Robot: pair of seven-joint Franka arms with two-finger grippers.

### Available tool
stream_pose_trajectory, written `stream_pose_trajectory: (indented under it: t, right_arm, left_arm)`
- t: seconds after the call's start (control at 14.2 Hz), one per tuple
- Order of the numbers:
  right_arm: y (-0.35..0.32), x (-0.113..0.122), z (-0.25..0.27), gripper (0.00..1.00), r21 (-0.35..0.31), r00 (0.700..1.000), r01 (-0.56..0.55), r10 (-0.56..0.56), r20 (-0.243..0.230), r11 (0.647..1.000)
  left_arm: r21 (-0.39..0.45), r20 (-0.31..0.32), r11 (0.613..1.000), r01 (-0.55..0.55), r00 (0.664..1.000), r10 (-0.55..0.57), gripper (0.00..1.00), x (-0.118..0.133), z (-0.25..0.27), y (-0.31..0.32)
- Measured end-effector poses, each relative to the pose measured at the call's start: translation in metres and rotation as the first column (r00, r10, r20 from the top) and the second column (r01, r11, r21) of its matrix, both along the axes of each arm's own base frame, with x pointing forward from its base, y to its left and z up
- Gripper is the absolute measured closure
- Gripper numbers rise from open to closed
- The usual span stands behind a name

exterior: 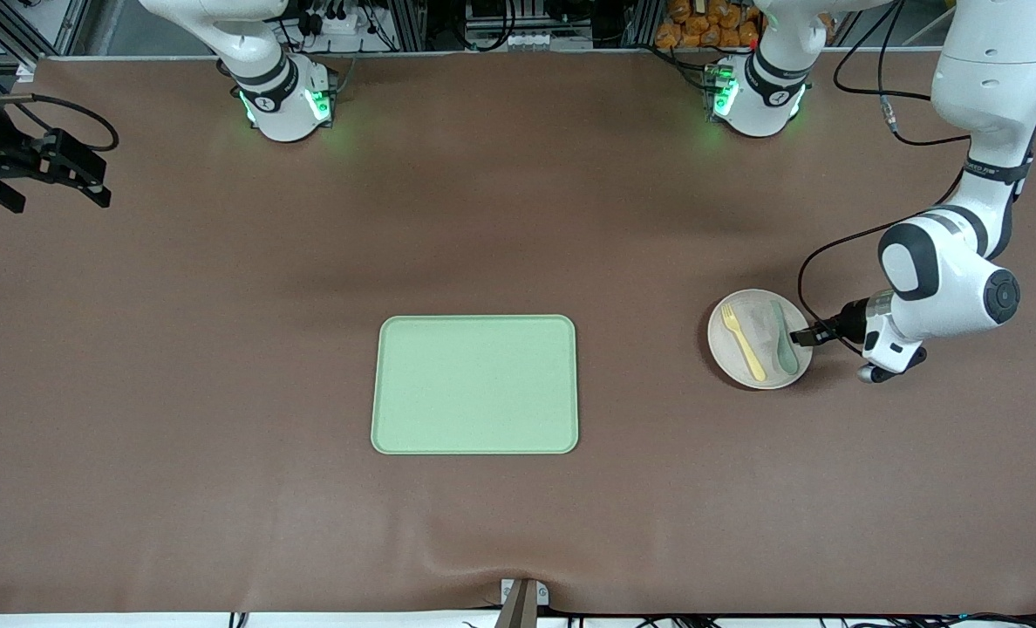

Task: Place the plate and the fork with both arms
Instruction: 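Carry the plate with the left gripper onto the green tray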

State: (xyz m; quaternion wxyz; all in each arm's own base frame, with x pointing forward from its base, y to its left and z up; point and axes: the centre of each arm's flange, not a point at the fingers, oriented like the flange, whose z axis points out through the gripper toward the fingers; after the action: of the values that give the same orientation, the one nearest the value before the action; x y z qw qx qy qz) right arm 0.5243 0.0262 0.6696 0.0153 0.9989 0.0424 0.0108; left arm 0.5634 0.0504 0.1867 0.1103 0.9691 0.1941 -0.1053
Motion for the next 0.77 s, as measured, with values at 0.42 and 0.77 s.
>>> stream_pose_trajectory:
  t: [0.42, 0.77]
  right_arm:
    - [0.0, 0.0, 0.0, 0.0, 0.0, 1.0, 0.0, 0.0, 0.0, 1.0]
    - [-0.001, 0.0, 0.0, 0.0, 0.0, 1.0, 0.001, -0.001, -0.001, 1.0]
  left_arm:
    - [-0.006, -0.007, 1.0, -0.001, 1.0, 0.001, 0.73, -0.001, -0.004, -0.002]
    - [-0.043, 0.0, 0.999, 0.002, 1.0, -0.002, 0.94, 0.001, -0.002, -0.019]
